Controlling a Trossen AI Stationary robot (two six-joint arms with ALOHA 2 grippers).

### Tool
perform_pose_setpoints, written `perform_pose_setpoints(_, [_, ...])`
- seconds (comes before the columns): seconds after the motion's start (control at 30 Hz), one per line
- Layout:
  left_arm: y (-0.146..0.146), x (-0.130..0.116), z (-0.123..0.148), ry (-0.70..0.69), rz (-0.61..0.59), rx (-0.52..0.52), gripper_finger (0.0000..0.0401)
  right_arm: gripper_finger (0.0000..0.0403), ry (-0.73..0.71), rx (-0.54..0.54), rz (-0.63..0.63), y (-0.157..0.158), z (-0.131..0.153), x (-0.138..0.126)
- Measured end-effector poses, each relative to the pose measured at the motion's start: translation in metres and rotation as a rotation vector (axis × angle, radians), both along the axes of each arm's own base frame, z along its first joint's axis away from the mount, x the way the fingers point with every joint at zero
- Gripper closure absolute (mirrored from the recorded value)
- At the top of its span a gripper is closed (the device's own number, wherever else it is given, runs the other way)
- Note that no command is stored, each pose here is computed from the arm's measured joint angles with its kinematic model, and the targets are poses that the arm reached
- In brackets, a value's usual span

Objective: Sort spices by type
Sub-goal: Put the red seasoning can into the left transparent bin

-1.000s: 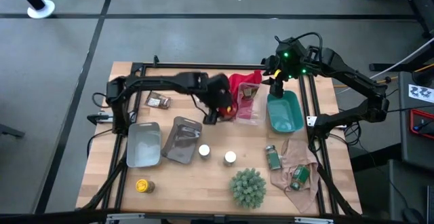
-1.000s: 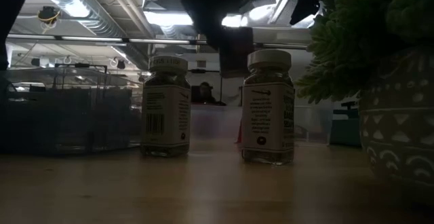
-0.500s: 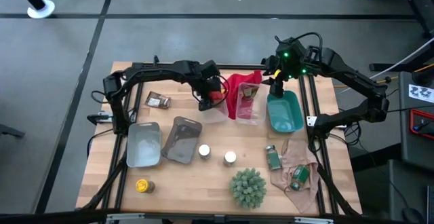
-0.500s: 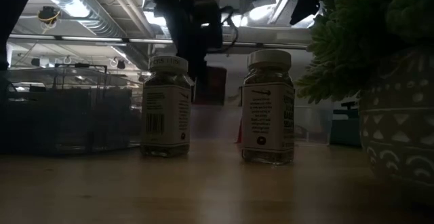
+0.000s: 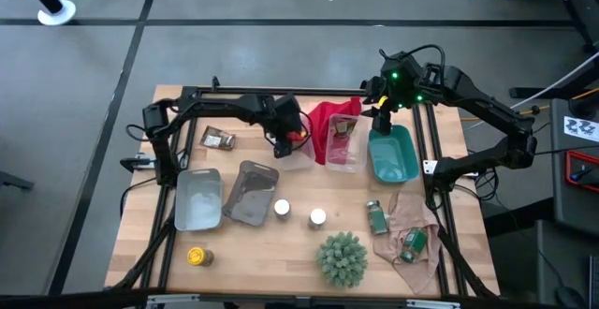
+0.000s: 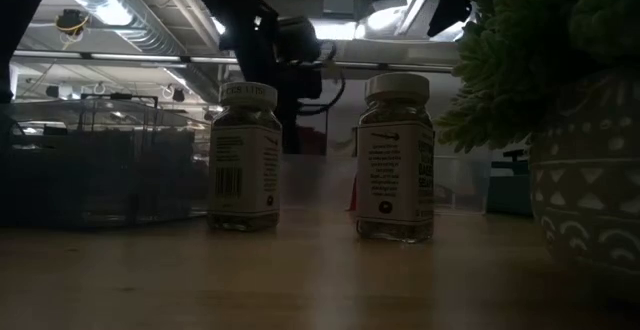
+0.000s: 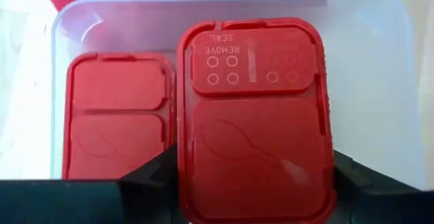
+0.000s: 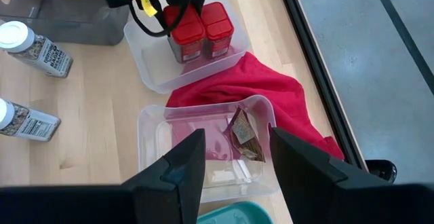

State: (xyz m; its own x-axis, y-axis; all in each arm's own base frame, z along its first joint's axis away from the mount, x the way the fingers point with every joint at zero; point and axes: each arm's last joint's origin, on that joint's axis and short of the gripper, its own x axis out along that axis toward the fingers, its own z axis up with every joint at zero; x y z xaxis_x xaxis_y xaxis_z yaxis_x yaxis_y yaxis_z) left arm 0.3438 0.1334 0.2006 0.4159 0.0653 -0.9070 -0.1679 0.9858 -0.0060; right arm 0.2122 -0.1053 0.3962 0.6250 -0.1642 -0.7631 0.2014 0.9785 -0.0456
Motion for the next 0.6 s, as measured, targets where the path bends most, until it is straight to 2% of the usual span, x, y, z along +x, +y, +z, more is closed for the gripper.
perform_pose_setpoints(0.3, [-0.005, -0.004, -0.019, 0.005, 0.014, 0.022, 0.0200, 0.0237, 0.000, 0.000, 0.000, 0.000, 0.000, 0.000])
perform_pose_setpoints(0.6, [-0.006, -0.005, -0.021, 0.011, 0.009, 0.022, 0.0183, 0.0237, 0.000, 0.000, 0.000, 0.000, 0.000, 0.000])
